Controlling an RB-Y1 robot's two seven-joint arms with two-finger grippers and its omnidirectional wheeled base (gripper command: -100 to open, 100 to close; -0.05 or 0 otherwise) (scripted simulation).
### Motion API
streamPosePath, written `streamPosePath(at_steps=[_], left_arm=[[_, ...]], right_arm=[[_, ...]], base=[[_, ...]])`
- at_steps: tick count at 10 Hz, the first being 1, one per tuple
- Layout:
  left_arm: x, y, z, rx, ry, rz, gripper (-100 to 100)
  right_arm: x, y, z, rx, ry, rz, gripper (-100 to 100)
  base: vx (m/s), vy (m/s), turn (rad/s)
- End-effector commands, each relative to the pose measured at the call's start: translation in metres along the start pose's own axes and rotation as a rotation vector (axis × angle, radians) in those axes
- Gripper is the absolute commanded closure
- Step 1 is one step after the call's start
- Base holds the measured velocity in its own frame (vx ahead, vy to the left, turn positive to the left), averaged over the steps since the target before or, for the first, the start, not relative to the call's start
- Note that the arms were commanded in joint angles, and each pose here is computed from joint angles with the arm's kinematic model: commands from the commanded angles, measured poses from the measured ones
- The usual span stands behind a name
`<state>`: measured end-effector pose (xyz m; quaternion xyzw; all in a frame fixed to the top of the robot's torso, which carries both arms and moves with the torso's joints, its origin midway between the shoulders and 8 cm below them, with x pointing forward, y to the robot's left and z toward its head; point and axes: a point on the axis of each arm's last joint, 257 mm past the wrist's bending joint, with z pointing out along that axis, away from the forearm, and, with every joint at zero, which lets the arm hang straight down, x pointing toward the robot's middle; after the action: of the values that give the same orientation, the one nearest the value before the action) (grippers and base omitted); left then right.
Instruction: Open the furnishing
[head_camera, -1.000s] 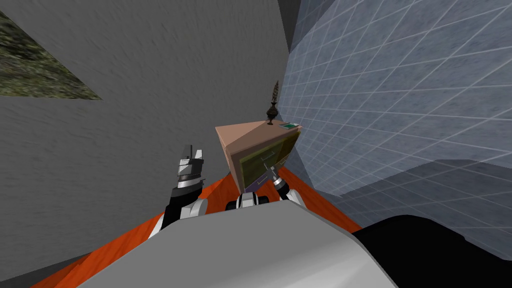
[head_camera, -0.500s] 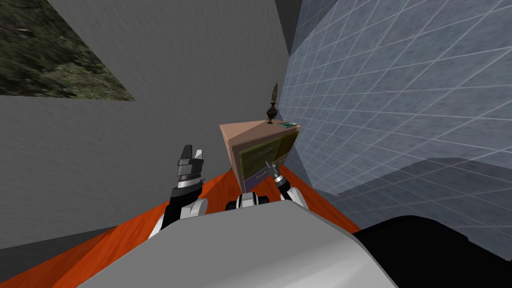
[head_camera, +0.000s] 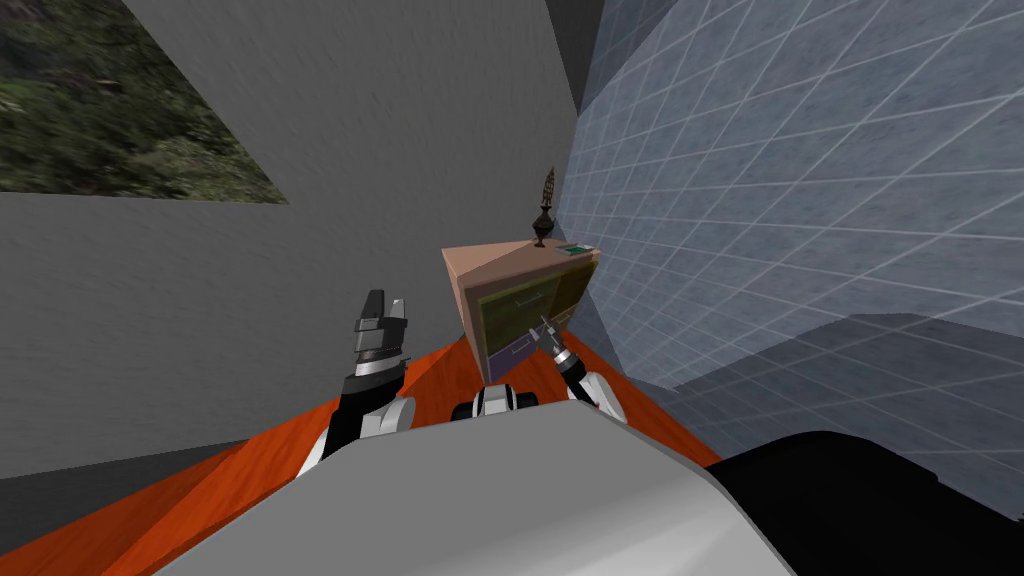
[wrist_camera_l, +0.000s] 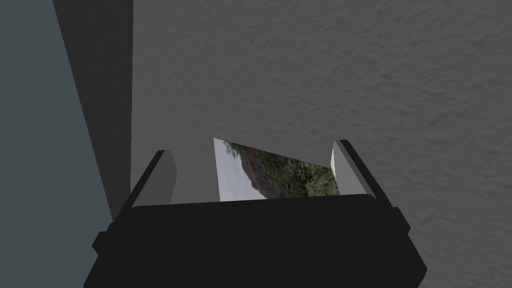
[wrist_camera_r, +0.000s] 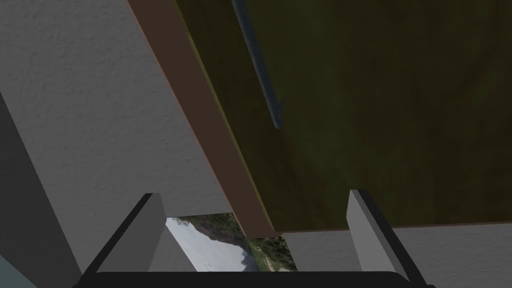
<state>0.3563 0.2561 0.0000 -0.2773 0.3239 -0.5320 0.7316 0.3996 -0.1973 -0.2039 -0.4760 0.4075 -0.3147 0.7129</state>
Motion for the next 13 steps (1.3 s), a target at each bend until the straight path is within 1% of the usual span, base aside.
streamPosePath(at_steps=[1, 2, 3, 4, 6, 8, 9, 11, 13], left_arm=[[0.000, 0.000, 0.000, 0.000, 0.000, 0.000, 0], [0.000, 0.000, 0.000, 0.000, 0.000, 0.000, 0], [0.000, 0.000, 0.000, 0.000, 0.000, 0.000, 0], [0.000, 0.000, 0.000, 0.000, 0.000, 0.000, 0], [0.000, 0.000, 0.000, 0.000, 0.000, 0.000, 0], [0.000, 0.000, 0.000, 0.000, 0.000, 0.000, 0], [0.000, 0.000, 0.000, 0.000, 0.000, 0.000, 0], [0.000, 0.000, 0.000, 0.000, 0.000, 0.000, 0], [0.000, 0.000, 0.000, 0.000, 0.000, 0.000, 0]], right_arm=[[0.006, 0.000, -0.005, -0.033, -0.014, -0.046, -100], [0.009, -0.001, -0.007, -0.048, -0.020, -0.071, -100], [0.010, -0.005, -0.007, -0.055, -0.013, -0.109, -100], [0.010, -0.008, -0.006, -0.051, -0.004, -0.120, -100], [0.013, -0.013, -0.006, -0.062, 0.008, -0.171, -100], [0.012, -0.018, -0.004, -0.047, 0.035, -0.182, -100], [0.012, -0.017, -0.005, -0.052, 0.026, -0.180, -100], [0.035, -0.021, 0.006, -0.045, 0.074, -0.193, -100], [0.057, -0.027, 0.016, -0.037, 0.122, -0.205, -100]], base=[[0.029, 0.019, 0.008], [0.032, 0.023, 0.013], [0.091, 0.066, 0.048], [0.123, 0.070, 0.036], [0.127, 0.108, 0.032], [0.144, 0.093, 0.032], [0.065, 0.032, 0.004], [-0.059, -0.013, 0.223], [-0.145, -0.045, 0.268]])
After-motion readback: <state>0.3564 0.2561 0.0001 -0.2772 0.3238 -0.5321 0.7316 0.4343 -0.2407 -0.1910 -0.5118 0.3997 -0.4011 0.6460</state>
